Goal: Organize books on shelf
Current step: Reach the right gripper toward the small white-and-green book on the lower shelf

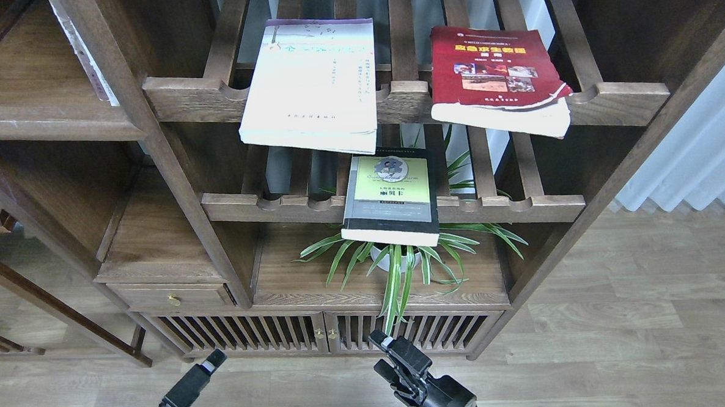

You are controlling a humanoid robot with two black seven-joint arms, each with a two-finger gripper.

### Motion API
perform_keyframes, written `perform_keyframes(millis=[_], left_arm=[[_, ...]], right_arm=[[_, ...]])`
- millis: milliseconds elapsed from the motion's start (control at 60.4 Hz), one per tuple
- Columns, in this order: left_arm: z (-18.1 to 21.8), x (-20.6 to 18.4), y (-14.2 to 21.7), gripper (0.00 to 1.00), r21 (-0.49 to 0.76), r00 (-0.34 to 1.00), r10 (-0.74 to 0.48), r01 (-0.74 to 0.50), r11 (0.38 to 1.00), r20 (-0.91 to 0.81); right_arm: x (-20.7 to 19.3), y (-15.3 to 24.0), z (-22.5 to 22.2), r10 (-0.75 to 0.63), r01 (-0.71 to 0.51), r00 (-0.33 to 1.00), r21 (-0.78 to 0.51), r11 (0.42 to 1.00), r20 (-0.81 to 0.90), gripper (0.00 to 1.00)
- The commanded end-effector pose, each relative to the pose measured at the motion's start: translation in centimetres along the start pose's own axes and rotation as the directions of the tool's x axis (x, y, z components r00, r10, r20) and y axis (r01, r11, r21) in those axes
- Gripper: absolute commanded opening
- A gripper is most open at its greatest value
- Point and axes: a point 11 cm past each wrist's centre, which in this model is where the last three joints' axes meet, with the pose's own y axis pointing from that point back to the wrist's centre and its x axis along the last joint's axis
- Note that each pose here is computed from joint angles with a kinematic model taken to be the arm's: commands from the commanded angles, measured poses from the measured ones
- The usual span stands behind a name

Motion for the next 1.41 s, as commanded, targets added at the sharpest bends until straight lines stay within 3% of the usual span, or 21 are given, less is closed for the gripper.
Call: perform_keyframes(millis=[0, 215, 530, 844, 993, 1391], left_arm=[[-0.1, 0.0, 0.0, 1.00, 0.035, 1.000, 0.000, -0.001, 0.999, 0.003], [0.5, -0.3, -0.4, 1.00, 0.051, 1.000, -0.009, 0.009, 0.999, 0.008], [0.5, -0.1, -0.4, 1.00, 0.062, 1.000, -0.005, 0.004, 0.998, 0.011], [1.9, 0.2, -0.2, 1.00, 0.027, 1.000, 0.006, -0.006, 1.000, 0.021], [3.4, 1.7, 0.5, 1.00, -0.020, 0.998, 0.057, -0.056, 0.998, 0.023], [4.8, 4.9, 2.2, 1.00, -0.063, 0.987, 0.160, -0.159, 0.985, 0.019]], right_arm=[[-1.4, -0.5, -0.4, -0.047, 0.047, 0.999, 0.014, 0.999, -0.003, 1.00], [-1.7, -0.4, -2.5, -0.054, 0.054, 0.999, 0.077, 0.996, -0.003, 1.00], [-1.7, -0.7, -1.8, -0.051, 0.052, 0.999, 0.034, 0.998, -0.019, 1.00], [0.3, -0.6, -1.1, 0.026, -0.031, 0.994, -0.045, 0.998, -0.105, 1.00], [-1.9, -2.5, -2.7, -0.029, 0.024, 0.988, -0.035, 0.999, -0.150, 1.00], [-6.1, -4.1, -1.7, -0.159, 0.148, 0.974, -0.076, 0.986, -0.159, 1.00]])
